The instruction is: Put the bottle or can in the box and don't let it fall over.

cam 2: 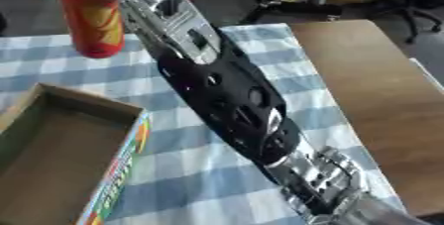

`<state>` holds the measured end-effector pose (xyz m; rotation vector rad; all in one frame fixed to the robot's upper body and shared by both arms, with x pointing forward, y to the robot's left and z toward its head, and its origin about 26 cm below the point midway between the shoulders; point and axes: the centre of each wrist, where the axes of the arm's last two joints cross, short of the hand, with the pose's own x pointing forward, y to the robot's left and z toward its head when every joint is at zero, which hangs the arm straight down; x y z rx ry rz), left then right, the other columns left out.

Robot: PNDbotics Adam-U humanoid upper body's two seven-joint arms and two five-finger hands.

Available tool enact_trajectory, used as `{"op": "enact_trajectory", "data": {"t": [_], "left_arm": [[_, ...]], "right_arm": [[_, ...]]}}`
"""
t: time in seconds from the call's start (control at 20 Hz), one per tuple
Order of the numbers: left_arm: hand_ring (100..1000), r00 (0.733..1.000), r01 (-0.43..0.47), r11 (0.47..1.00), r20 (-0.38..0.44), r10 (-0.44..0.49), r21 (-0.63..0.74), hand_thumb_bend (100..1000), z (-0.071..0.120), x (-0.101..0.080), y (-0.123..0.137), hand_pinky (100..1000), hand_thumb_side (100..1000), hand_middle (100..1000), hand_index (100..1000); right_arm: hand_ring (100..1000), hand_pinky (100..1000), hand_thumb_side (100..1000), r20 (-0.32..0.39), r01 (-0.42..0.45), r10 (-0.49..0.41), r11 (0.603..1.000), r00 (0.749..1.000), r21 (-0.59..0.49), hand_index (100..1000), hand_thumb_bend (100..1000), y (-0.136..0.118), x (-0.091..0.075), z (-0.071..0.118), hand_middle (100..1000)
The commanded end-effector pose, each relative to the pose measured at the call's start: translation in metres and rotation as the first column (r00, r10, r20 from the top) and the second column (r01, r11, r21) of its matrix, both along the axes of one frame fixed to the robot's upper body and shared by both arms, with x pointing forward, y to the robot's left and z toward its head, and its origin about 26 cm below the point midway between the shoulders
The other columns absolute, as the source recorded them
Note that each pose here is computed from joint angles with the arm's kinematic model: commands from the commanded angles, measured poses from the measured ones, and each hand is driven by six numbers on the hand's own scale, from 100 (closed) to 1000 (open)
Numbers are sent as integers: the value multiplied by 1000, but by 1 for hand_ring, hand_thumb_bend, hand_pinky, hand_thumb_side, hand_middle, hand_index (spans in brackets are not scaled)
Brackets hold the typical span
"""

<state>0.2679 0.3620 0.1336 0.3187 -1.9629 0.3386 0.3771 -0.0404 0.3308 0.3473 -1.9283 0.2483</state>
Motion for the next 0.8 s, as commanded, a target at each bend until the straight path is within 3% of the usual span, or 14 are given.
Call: {"op": "enact_trajectory", "data": {"t": [0.05, 0.4, 0.8], "left_arm": [[779, 999, -30, 999, 19, 30, 38, 392, 10, -2, 9, 1000, 616, 886, 804], [779, 998, -68, 997, 9, 68, 30, 392, 5, -4, 14, 1000, 616, 886, 804], [779, 997, -81, 996, 12, 81, 26, 391, 4, -5, 15, 1000, 618, 886, 804]], "right_arm": [[603, 853, 100, 37, -76, 77, 997, 996, -2, 475, 100, 14, -23, 6, 561], [611, 850, 100, 11, -142, 142, 989, 990, -31, 477, 100, 30, -45, -18, 570], [620, 844, 100, -50, -145, 142, 988, 989, -47, 480, 100, 33, -43, -48, 577]]}}
